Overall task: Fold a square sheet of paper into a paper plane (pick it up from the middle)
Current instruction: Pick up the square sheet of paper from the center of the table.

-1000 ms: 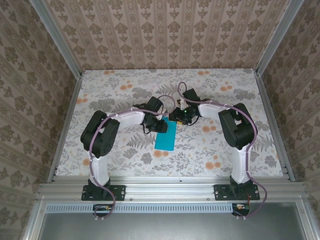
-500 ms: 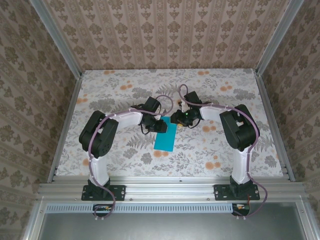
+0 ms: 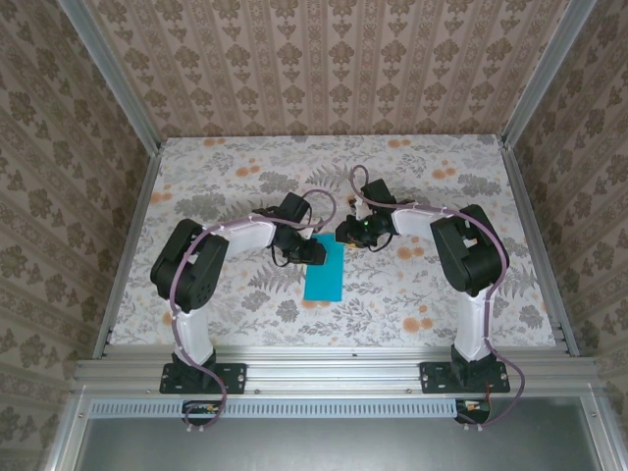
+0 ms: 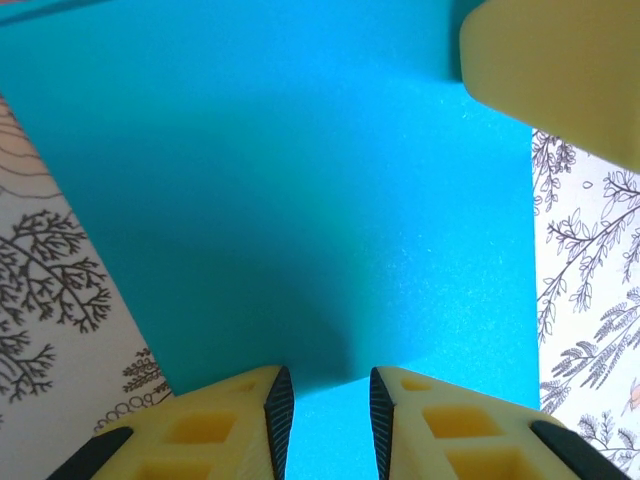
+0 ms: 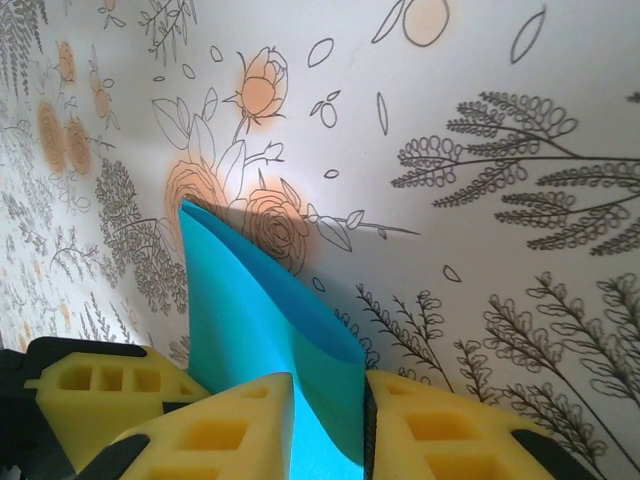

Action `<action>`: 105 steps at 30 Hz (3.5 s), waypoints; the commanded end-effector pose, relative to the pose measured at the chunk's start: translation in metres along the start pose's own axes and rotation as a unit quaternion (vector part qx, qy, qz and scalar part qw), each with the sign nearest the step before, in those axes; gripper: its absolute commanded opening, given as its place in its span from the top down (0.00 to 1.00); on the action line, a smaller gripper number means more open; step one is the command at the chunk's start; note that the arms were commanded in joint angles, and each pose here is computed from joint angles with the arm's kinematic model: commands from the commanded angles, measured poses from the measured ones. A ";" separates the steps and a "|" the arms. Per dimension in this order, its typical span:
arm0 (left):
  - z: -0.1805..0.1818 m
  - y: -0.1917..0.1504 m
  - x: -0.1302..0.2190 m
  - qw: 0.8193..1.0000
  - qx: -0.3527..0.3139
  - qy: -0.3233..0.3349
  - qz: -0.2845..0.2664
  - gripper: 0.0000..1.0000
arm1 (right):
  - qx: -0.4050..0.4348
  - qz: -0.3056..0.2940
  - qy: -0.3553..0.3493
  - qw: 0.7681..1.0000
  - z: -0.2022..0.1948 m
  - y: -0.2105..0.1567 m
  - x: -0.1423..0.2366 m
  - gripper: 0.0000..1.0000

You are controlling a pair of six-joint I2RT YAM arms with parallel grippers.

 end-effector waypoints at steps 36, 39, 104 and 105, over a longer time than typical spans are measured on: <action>-0.022 0.002 0.062 0.999 0.000 -0.031 -0.039 0.54 | -0.012 -0.005 0.110 0.994 0.030 -0.014 0.033 0.98; -0.024 0.002 0.079 0.998 0.011 -0.019 -0.056 0.47 | -0.011 -0.019 0.132 0.991 0.036 -0.008 0.047 0.99; -0.044 -0.041 0.180 0.958 0.059 -0.225 -0.169 0.47 | -0.069 -0.133 0.321 0.935 0.078 0.030 0.136 0.99; -0.044 -0.042 0.179 0.959 0.060 -0.222 -0.167 0.51 | -0.068 -0.132 0.321 0.935 0.078 0.031 0.136 0.99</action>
Point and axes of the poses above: each hand's point on the last joint's axis, 136 mm out from that joint toward the fingers, its own x axis back along the fingers, its own z axis along the line the jaws close on, y = z × x, the point moved 10 cm from there along x, back along the fingers, and after that the axes turned 7 degrees about x, right-handed, at the moved point
